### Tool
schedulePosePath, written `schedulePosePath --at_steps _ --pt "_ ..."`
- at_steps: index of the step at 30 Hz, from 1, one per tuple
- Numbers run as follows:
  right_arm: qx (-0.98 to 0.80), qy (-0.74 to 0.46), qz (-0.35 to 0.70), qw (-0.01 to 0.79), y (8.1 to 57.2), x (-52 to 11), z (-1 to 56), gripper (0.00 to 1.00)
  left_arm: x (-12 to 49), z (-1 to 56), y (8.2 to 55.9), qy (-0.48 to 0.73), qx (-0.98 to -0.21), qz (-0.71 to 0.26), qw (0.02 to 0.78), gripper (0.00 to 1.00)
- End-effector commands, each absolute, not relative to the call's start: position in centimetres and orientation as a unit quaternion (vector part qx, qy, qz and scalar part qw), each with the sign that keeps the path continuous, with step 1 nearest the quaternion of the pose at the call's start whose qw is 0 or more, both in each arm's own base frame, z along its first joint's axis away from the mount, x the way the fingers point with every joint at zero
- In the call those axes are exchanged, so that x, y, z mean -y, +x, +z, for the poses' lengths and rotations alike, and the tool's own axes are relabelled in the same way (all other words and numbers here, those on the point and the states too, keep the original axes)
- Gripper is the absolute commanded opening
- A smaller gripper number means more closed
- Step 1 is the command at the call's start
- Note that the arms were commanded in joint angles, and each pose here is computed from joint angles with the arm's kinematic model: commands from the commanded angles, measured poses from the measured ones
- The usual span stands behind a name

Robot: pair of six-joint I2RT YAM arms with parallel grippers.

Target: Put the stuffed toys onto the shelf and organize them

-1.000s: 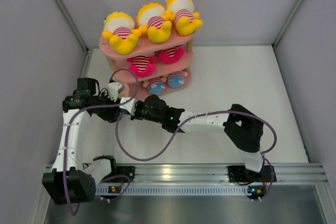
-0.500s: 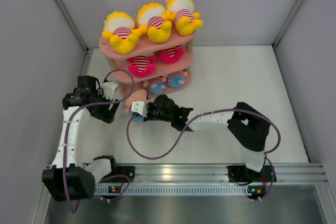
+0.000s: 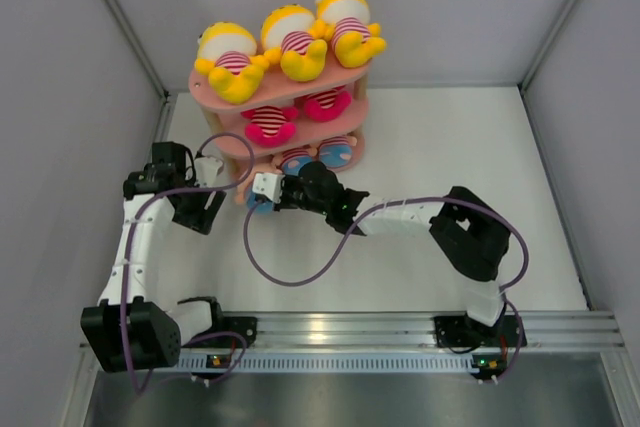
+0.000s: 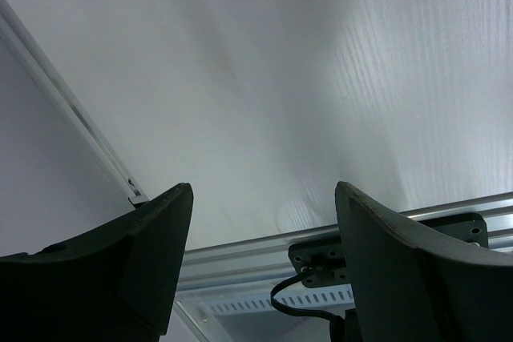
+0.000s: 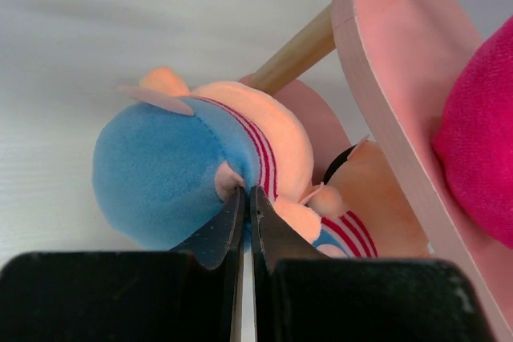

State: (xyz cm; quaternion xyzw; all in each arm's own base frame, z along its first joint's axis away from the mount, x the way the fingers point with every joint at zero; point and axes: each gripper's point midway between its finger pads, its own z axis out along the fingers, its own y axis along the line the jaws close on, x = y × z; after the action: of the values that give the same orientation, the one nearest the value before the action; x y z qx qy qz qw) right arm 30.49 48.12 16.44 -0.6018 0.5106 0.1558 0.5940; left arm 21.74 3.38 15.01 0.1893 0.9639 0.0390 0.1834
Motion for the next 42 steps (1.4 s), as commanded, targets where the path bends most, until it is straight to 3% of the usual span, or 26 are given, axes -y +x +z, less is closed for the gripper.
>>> schedulePosePath --at_steps 1,13,28,42 --pt "-0.492 -0.575 0.142 0.638 32.2 -48.5 18.6 0.00 -3.4 15.5 22.4 0.186 -0.962 0.043 0.194 0.77" --pt "-0.432 -0.557 0.140 0.695 29.6 -48.8 25.4 0.00 -3.1 15.5 22.4 0.187 -0.962 0.036 0.196 0.77" --pt "-0.429 -0.617 0.023 0.659 34.0 -50.2 19.7 0.00 -3.1 15.7 22.2 0.191 -0.960 0.037 0.201 0.78" --pt "-0.466 -0.624 0.041 0.626 35.7 -49.8 15.0 0.00 -2.9 15.2 21.9 0.193 -0.961 0.029 0.196 0.78"
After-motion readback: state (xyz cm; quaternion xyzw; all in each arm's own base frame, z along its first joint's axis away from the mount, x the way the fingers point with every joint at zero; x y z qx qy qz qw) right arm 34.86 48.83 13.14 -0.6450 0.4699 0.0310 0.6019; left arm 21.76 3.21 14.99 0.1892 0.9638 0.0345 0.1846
